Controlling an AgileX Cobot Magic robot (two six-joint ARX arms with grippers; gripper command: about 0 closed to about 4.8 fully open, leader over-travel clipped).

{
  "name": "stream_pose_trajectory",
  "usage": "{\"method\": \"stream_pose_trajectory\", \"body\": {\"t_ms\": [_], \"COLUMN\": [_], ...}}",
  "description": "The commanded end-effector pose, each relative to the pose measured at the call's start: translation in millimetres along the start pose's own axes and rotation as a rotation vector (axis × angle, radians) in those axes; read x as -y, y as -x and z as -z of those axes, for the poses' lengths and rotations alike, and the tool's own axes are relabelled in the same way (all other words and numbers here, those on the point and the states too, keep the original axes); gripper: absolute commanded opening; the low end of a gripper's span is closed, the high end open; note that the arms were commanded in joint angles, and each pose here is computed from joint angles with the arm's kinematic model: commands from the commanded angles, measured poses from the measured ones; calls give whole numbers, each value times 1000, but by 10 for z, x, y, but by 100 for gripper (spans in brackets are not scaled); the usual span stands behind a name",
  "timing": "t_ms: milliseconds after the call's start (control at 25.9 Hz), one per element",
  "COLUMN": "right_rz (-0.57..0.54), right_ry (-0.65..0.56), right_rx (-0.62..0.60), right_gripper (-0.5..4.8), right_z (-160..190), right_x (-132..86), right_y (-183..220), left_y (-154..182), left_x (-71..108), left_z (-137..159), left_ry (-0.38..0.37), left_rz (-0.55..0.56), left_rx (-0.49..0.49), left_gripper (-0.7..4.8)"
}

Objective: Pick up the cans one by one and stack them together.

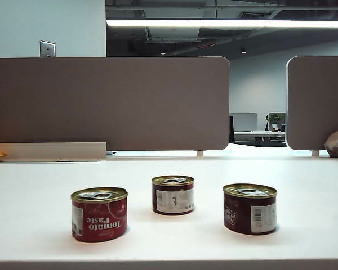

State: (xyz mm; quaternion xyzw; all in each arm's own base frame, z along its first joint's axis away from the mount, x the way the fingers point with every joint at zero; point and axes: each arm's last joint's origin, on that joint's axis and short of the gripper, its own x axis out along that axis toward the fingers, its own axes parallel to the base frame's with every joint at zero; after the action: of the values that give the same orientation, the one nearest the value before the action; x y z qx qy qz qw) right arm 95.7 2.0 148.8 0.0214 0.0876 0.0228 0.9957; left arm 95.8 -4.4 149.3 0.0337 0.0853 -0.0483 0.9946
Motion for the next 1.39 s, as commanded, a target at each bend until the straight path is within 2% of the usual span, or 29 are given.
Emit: {"method": "stream_pose_trajectory", "body": {"t_ms": [39, 193, 347, 424, 463, 501, 617, 694, 732, 771, 848, 1002, 1195, 1310, 1388], "right_rz": [5, -3, -64, -110, -139, -218, -373, -504, -563, -694, -741, -777, -835, -772, -697], "right_ry": [-4, -12, -79, -168, -224, -336, -471, -500, -501, -525, -565, -694, -578, -525, -452], "right_rx": [-2, -2, 3, 0, 1, 4, 6, 19, 24, 23, 26, 52, 318, 423, 490], "right_gripper": [26, 26, 26, 26, 26, 26, 26, 26, 26, 26, 26, 26, 26, 30, 33], "right_z": [5, 5, -7, -25, -40, -82, -174, -237, -263, -319, -355, -439, -677, -855, -1006], "right_x": [2, 0, -19, -33, -42, -65, -109, -143, -157, -188, -198, -200, -203, -194, -183], "right_y": [-2, -2, 0, 7, 11, 24, 56, 81, 94, 127, 144, 175, 310, 403, 489], "left_y": [-3, -3, -2, 4, 12, 42, 108, 168, 199, 274, 346, 419, 565, 705, 823], "left_x": [0, 0, 1, 3, 7, 15, 18, 28, 36, 57, 73, 77, 72, 66, 51], "left_z": [8, 8, 2, -19, -43, -133, -325, -477, -540, -676, -790, -909, -1102, -1270, -1403], "left_ry": [0, 0, 10, 92, 159, 282, 367, 401, 411, 419, 393, 380, 377, 306, 238], "left_rz": [2, 2, 4, 15, 33, 80, 134, 208, 250, 357, 434, 472, 481, 464, 404], "left_rx": [-2, -2, 1, 8, 15, 40, 114, 179, 198, 231, 265, 317, 364, 439, 514], "left_gripper": [-1, -1, -1, -1, -1, -1, -1, -1, -1, -1, -1, -1, -2, -2, -2]}}
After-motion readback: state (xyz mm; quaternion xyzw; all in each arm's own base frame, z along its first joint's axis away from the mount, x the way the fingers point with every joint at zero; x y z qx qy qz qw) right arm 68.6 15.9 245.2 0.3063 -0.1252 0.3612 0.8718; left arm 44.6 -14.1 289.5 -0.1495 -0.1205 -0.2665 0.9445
